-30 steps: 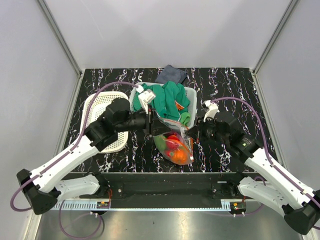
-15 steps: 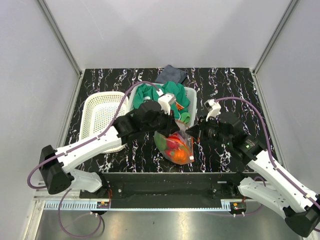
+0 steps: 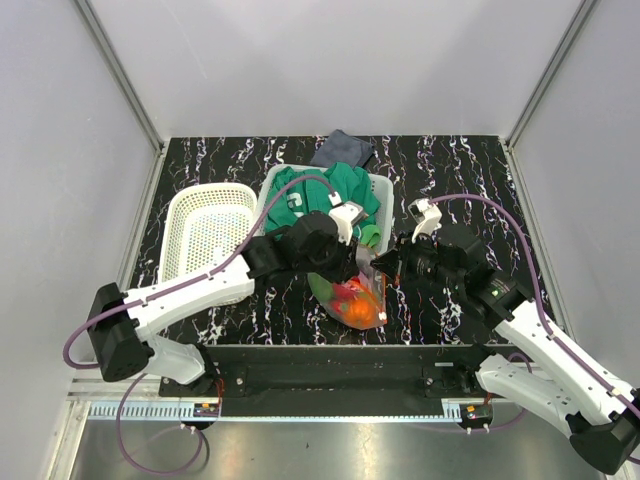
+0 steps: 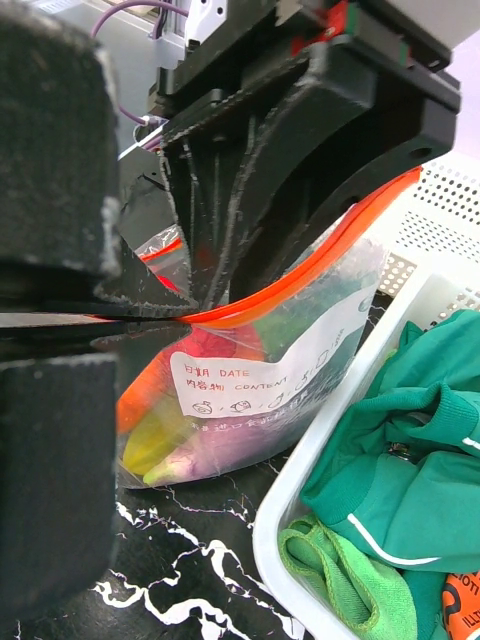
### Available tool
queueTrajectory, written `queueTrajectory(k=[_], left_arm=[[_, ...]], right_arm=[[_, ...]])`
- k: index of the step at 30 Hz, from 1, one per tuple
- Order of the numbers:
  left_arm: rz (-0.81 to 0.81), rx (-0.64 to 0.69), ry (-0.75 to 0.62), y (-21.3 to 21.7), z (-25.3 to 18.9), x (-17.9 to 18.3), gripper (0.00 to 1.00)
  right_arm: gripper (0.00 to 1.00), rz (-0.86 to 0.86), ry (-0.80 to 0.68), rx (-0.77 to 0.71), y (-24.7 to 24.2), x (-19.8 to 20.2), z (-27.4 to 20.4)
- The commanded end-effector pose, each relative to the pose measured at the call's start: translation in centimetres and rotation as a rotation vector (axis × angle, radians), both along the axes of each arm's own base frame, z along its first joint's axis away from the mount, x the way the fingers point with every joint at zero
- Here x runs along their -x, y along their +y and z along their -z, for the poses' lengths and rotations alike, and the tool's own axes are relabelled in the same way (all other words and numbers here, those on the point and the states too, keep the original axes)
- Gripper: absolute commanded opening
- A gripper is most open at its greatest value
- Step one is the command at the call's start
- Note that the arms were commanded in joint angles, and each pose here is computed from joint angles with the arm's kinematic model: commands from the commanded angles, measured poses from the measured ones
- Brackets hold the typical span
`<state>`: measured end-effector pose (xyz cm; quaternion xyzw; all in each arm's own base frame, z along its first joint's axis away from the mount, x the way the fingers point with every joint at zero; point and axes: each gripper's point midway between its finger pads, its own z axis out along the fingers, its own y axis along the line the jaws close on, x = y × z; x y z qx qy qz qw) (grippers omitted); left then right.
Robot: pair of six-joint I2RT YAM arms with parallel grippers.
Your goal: Open the zip-top bag and remove the fake food
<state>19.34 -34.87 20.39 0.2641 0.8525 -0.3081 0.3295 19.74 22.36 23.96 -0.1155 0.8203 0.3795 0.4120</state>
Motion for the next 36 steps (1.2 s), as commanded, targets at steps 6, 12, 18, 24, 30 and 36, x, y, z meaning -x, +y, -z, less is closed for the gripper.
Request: queueTrajectory(k=[6, 12, 18, 24, 30, 36], left_arm=[[0.01, -0.08, -0.053, 0.4, 1.4, 0.3, 0.4], [-0.054, -0.15, -0.054, 1.6, 3.6, -0.2, 0.53], [-0.117, -0.214, -0.08, 2.6, 5.5, -1.0, 0.72], [-0.129, -0.276, -0.061, 3.4, 7.9, -0.8, 0.73], [-0.158, -0.312, -0.056, 4.7, 9.4, -0.3, 0.74], [-0.14, -0.336, -0.026, 5.3, 11.5, 0.5, 0.56]], right_arm=[[0.0, -0.02, -0.057, -0.062, 0.5, 0.0, -2.7], [0.0, -0.017, -0.035, -0.054, 0.5, 0.2, -1.8], [0.0, -0.021, -0.016, -0.055, 0.6, 0.3, -1.1], [0.0, -0.022, 0.001, -0.059, 0.7, 0.3, -0.3], [0.0, -0.036, 0.028, -0.056, 1.3, 0.2, 0.9], [0.0, -0.054, 0.044, -0.059, 2.0, -0.2, 1.8]])
